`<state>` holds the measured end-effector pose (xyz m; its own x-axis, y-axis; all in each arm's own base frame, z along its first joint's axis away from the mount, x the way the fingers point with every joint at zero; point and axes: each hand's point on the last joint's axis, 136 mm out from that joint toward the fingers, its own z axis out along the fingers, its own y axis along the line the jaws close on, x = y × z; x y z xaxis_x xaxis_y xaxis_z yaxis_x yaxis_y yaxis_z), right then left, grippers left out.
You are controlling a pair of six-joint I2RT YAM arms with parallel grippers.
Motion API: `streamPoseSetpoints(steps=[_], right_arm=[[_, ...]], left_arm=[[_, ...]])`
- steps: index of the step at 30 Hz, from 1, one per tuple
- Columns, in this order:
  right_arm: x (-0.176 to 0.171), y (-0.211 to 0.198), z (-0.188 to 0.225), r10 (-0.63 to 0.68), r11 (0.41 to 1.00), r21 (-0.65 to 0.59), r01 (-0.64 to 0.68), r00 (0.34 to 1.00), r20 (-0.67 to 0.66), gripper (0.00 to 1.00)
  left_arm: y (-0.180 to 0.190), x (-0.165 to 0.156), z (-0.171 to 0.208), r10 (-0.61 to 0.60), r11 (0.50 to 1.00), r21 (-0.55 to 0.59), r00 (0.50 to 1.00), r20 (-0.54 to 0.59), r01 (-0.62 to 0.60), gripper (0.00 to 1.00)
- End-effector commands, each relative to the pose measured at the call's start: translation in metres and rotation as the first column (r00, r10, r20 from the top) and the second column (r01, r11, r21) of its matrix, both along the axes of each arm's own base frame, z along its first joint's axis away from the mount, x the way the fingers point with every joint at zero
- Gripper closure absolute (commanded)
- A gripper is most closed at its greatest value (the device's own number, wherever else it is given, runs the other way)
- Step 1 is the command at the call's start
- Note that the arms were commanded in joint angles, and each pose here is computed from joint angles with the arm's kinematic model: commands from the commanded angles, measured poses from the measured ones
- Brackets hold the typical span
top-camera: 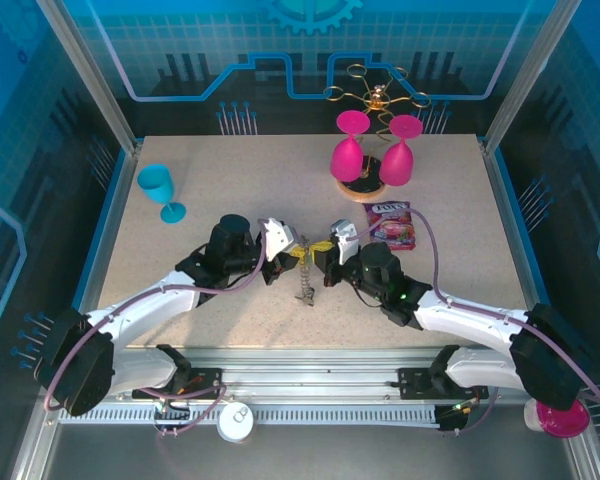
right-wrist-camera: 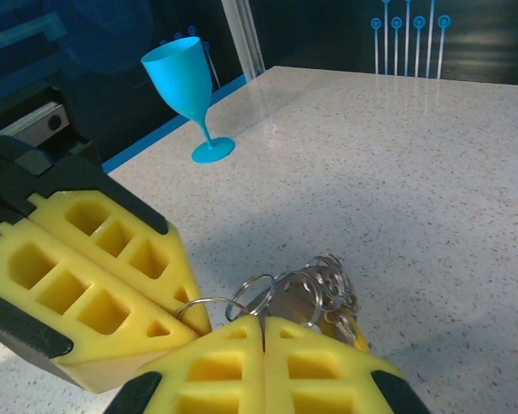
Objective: Put the keys on the keyring
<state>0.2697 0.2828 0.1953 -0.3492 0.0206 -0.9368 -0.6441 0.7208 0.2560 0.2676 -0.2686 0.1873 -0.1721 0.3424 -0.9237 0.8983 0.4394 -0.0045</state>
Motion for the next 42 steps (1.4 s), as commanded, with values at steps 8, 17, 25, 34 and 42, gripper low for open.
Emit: streamPoseSetpoints(steps=[8,17,25,34,42], right_arm=[[0.011,-0.007,-0.001,-0.097,0.991,0.090,0.101,0.994,-0.043,1.00],[-0.002,0.003,-0.007,-0.005,0.996,0.091,0.013,0.996,-0.085,0.78],[-0.010,-0.027,-0.003,0.119,0.992,-0.022,-0.120,0.992,-0.040,0.48],[-0.047,-0.017,0.025,0.546,0.837,-0.244,-0.489,0.775,0.319,0.57],[-0.042,-0.002,0.030,0.596,0.803,-0.209,-0.559,0.740,0.311,0.60]], left_arm=[[-0.003,-0.004,0.025,-0.012,0.998,-0.053,0.994,0.112,0.018,1.00],[-0.001,-0.002,0.030,0.007,0.998,-0.062,0.989,0.146,0.002,1.00],[-0.001,-0.007,0.036,-0.004,0.996,-0.085,0.986,0.166,0.019,1.00],[-0.010,-0.029,0.044,-0.122,0.979,-0.144,0.979,0.162,0.146,1.00],[-0.011,-0.034,0.042,-0.145,0.975,-0.145,0.974,0.173,0.171,1.00]])
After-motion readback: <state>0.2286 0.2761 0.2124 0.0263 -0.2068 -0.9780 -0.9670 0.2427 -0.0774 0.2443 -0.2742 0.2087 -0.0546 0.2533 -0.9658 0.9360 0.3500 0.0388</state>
